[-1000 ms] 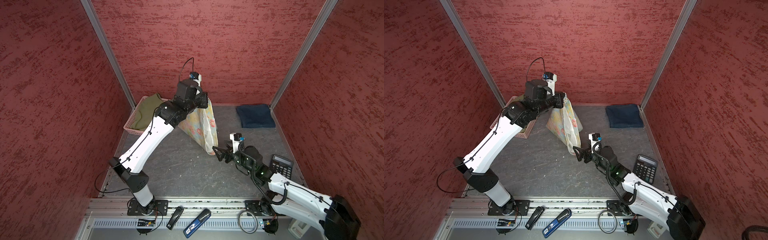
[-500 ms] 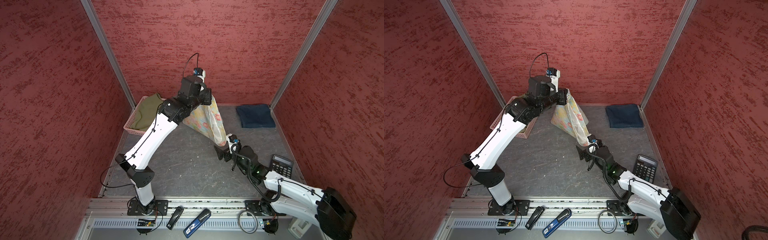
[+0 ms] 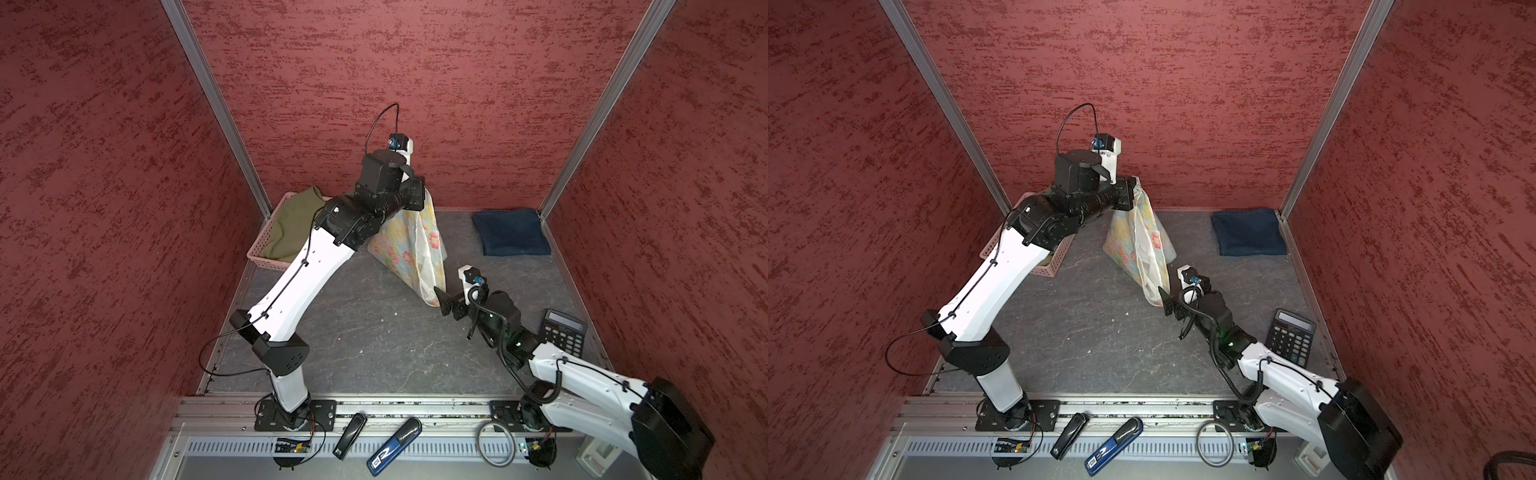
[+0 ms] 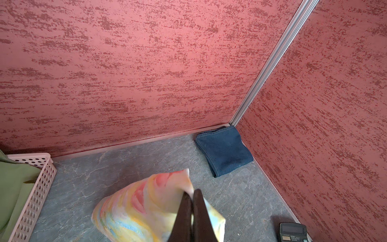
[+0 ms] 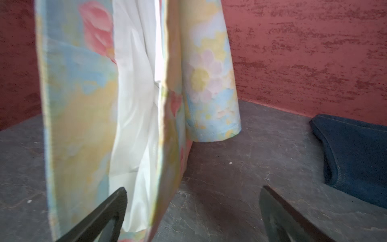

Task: Fold and stack the skirts

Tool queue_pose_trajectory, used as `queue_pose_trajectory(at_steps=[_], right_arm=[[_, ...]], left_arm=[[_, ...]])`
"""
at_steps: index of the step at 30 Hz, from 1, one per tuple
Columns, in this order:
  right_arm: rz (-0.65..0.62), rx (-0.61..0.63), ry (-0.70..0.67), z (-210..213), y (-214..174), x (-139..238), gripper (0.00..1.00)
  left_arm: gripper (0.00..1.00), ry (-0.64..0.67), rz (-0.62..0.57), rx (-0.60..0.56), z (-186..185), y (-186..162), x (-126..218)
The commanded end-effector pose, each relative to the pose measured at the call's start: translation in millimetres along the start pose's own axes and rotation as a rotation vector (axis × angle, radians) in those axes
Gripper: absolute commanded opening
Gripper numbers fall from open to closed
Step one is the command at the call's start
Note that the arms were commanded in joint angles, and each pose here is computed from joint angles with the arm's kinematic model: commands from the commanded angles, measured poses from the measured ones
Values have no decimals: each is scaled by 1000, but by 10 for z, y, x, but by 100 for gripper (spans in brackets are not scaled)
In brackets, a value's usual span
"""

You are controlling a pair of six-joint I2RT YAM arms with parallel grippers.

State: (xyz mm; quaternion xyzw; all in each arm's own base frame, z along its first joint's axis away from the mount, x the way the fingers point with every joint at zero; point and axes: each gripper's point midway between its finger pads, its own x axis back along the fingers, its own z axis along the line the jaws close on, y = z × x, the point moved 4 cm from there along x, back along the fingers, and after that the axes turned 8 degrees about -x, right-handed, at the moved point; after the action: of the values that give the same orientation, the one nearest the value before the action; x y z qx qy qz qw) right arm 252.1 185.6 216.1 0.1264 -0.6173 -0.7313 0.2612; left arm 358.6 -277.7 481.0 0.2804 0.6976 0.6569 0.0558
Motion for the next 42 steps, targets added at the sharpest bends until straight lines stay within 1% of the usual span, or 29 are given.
queue_pose_trajectory(at_steps=[1,4,6,8,9,11,15,19,24,27,29,33,36,38,39,40,42], right_arm=[[-6,-70,169,228,81,59,99],[26,-118,165,240,56,-29,99],[49,-128,79,139,25,-109,99],[53,-136,1,36,3,-119,99],[50,-140,-18,9,3,-104,99],[44,-139,18,55,32,-62,99],[3,-133,157,227,124,49,99],[47,-73,205,306,82,-12,99],[63,-29,212,324,45,-131,99],[58,-30,207,324,49,-175,99],[50,-34,190,301,48,-195,99],[46,-33,102,187,23,-265,99],[21,-15,71,136,18,-266,98],[9,-3,73,138,25,-278,91],[15,-1,76,147,26,-307,84],[22,-2,89,171,33,-340,74],[32,-7,105,206,44,-392,47]], left_arm=[[0,-3,-43,-6,-18,115,19],[0,-8,-51,-5,-32,131,23],[0,-4,-57,-6,-32,145,31],[0,-5,-60,-9,-38,161,39],[0,-1,-61,-11,-36,170,41],[0,1,-64,-18,-37,192,44],[0,1,-67,-22,-45,205,11],[0,-8,-74,-21,-67,231,1],[0,-11,-83,-26,-87,278,3],[0,-8,-85,-32,-91,298,2],[0,-8,-87,-34,-95,303,-1],[0,-9,-89,-34,-101,306,-12],[0,-13,-93,-35,-109,321,-16],[0,-16,-92,-35,-113,321,-21],[0,-17,-91,-35,-114,321,-23],[0,-18,-93,-33,-118,326,-18],[0,-17,-94,-34,-116,328,-16]])
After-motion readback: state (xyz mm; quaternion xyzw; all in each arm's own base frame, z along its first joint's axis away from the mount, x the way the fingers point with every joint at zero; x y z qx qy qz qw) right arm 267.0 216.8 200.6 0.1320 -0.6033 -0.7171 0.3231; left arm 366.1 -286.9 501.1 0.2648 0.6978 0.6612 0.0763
